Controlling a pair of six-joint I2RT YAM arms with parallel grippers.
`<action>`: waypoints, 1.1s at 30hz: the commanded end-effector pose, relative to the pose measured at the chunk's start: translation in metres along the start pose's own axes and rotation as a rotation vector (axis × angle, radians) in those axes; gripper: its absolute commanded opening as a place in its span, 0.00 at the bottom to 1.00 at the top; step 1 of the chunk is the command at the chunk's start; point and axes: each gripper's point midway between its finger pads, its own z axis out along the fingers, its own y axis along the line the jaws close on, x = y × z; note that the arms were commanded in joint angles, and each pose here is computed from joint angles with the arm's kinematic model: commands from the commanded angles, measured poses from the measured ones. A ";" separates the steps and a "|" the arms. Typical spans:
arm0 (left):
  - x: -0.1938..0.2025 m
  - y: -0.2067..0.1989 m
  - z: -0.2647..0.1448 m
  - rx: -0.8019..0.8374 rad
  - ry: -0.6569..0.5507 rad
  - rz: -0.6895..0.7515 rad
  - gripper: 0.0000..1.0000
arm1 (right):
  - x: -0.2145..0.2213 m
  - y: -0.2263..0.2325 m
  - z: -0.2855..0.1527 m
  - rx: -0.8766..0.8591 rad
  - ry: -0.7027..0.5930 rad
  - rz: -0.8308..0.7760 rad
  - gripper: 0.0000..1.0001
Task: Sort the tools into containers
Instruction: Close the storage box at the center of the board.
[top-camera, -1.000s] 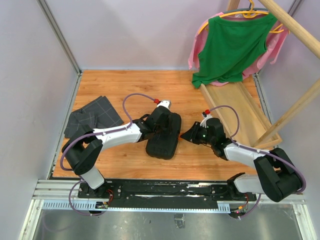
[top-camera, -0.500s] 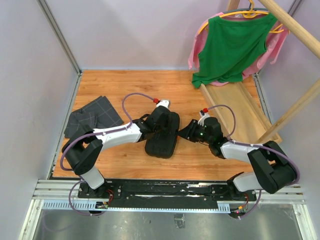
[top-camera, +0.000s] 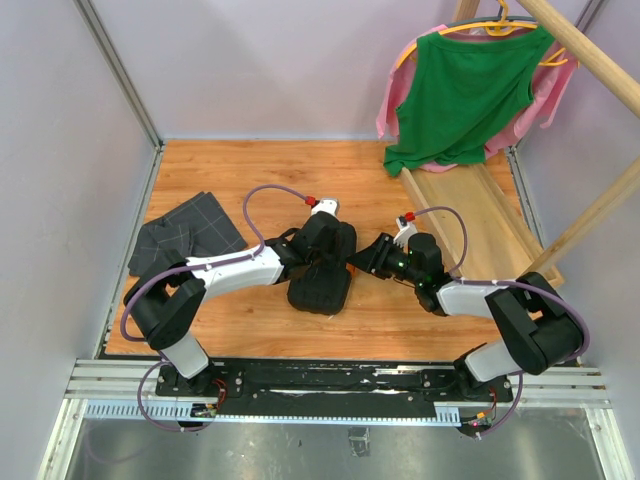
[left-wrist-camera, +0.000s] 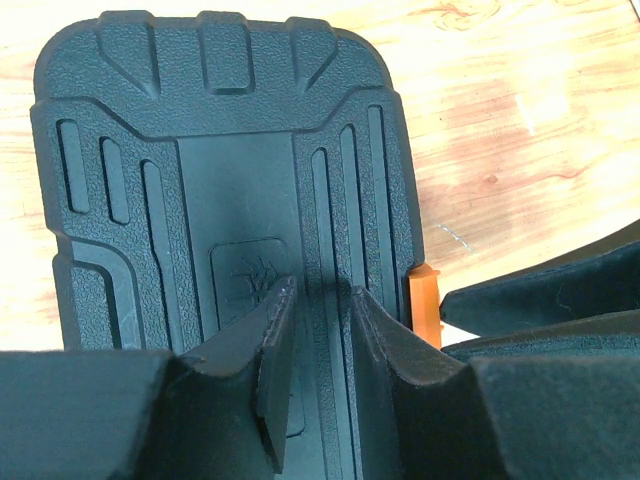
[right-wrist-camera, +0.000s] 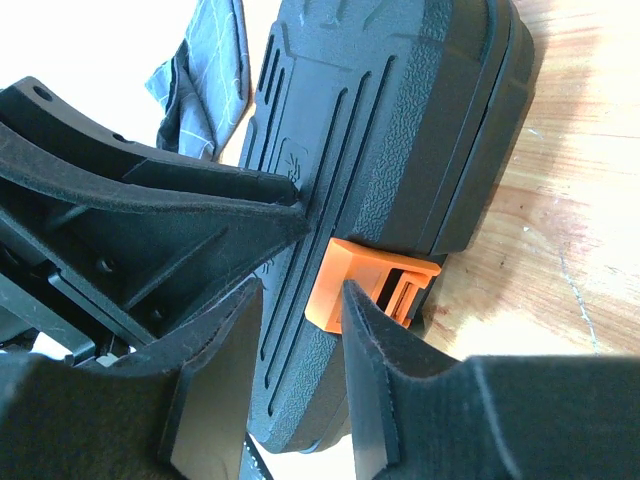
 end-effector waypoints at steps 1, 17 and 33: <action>0.083 0.005 0.002 0.016 0.272 0.037 0.31 | -0.003 0.057 0.002 -0.197 0.007 -0.058 0.38; 0.084 0.005 0.002 0.013 0.273 0.039 0.31 | 0.014 0.015 0.003 -0.021 0.065 -0.056 0.37; 0.083 0.003 0.004 0.016 0.278 0.043 0.31 | 0.034 -0.016 0.004 0.065 0.122 -0.038 0.19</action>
